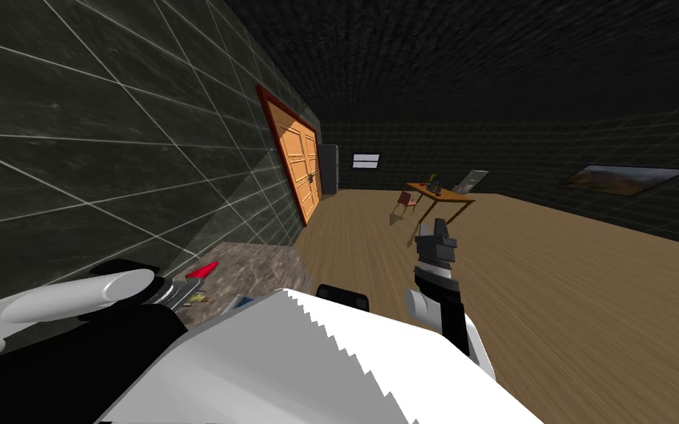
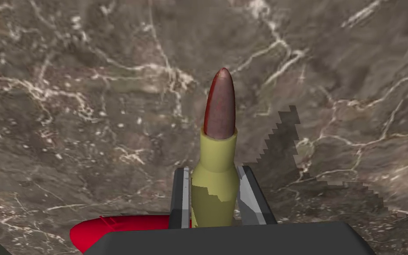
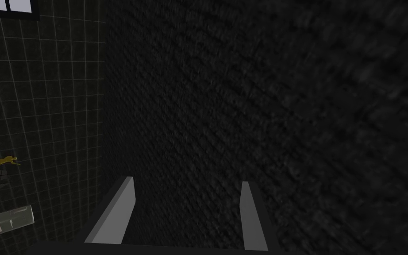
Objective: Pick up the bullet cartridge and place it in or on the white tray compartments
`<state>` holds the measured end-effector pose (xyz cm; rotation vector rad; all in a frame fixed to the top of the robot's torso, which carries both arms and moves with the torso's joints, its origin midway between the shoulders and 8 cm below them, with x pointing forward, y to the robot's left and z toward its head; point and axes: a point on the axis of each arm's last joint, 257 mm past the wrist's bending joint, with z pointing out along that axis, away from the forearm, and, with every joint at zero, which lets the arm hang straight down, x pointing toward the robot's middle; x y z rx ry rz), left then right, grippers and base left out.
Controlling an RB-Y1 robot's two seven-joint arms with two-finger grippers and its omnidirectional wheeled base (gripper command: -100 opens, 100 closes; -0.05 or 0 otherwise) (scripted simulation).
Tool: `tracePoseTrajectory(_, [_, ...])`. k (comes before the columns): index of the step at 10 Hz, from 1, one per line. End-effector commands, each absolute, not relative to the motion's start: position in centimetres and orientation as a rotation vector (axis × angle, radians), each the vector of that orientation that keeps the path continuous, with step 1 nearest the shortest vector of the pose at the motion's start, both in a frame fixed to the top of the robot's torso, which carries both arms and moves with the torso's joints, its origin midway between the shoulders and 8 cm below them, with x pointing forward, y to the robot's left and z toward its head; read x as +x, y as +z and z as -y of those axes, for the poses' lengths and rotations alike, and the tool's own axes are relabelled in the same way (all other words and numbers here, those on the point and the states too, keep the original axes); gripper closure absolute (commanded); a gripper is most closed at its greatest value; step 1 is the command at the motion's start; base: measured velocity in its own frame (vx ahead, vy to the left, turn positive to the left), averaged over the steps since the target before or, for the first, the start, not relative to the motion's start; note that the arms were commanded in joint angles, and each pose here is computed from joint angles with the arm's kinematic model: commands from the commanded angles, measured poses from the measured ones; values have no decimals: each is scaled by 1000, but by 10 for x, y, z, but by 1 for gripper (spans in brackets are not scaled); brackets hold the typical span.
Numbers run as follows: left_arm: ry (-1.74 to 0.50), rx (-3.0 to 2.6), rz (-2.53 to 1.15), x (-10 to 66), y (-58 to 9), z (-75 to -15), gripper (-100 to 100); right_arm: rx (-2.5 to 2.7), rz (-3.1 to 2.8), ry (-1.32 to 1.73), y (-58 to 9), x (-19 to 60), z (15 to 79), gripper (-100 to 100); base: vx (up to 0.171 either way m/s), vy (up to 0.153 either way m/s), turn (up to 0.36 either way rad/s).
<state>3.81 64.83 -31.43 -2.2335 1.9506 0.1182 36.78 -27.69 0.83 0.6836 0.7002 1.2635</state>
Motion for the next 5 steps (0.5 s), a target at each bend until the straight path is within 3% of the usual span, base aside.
tracePoseTrajectory(1, [90, -2202, -1997, 47, -316, -634, 100, 684, -700, 1264, 8, 368, 277, 0, 40, 18, 16])
tracePoseTrajectory(3, [77, -2235, -2018, 36, -323, -613, 100, 684, -700, 1263, 8, 368, 277, 0, 86, 42, 198])
tracePoseTrajectory(5, [44, -2202, -2055, 46, -322, -601, 100, 684, -700, 1264, 8, 368, 277, 0, 27, 11, -12])
